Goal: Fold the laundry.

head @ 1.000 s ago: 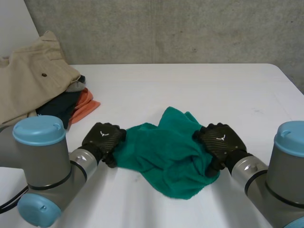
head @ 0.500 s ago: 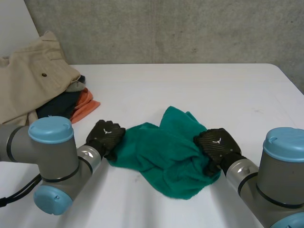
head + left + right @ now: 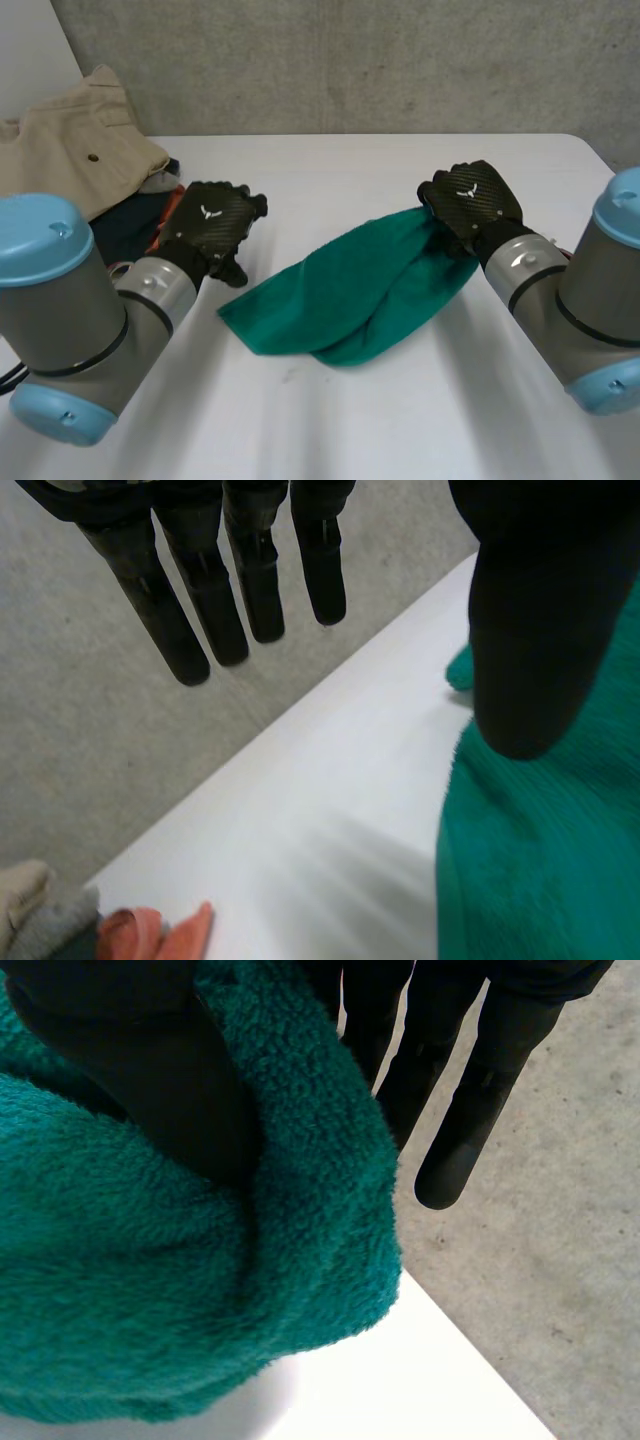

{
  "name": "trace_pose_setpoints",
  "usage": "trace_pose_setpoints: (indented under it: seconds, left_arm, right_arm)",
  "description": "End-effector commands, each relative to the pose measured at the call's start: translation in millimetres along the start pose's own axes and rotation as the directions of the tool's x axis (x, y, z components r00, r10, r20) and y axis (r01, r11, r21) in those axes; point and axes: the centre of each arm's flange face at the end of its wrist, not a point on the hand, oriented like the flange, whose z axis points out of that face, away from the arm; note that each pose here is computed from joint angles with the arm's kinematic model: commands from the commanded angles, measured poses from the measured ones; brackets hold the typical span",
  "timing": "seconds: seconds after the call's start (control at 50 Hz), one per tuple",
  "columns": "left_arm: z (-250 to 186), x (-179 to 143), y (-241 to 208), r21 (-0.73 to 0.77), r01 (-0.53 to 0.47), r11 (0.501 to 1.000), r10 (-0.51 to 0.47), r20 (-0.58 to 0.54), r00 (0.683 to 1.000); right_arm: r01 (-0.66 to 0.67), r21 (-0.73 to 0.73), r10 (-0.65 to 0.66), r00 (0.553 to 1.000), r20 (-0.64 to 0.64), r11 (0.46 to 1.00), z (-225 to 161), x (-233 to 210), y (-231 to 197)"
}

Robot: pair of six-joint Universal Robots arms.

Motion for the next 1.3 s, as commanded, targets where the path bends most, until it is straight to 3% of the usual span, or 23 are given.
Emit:
trace_pose_setpoints:
  seconds: [0.02,0.26,0.5,0.82,1.1,1.3]
  left_arm:
    - [-13.4,8.2,33.5,-0.122,0.02,0.992,-0.026,-0.044,0.999]
    - [-8.3,19.9,72.9,-0.214,0.045,0.976,-0.083,-0.175,0.981]
    - [13.3,27.0,94.3,-0.254,0.045,0.966,-0.096,-0.194,0.976]
    - [34.8,30.2,97.7,-0.231,0.038,0.972,-0.085,-0.197,0.977]
    - [44.4,32.1,66.1,-0.124,0.033,0.992,-0.057,-0.197,0.979]
    - [47.7,41.2,85.1,-0.174,0.02,0.985,-0.058,-0.217,0.974]
  right_arm:
    - [-0.015,-0.089,0.018,0.999,0.038,0.996,15.1,-14.5,32.4]
    - [-0.019,-0.126,0.025,0.999,0.045,0.992,9.1,-16.3,42.6]
    - [-0.023,-0.15,0.034,0.997,0.067,0.988,3.5,-22.6,49.5]
    - [-0.023,-0.156,0.034,0.997,0.068,0.987,2.7,-23.2,51.5]
    - [-0.021,-0.155,0.032,0.997,0.066,0.988,2.6,-22.8,51.1]
    - [-0.02,-0.16,0.031,0.997,0.067,0.987,1.9,-23.2,52.0]
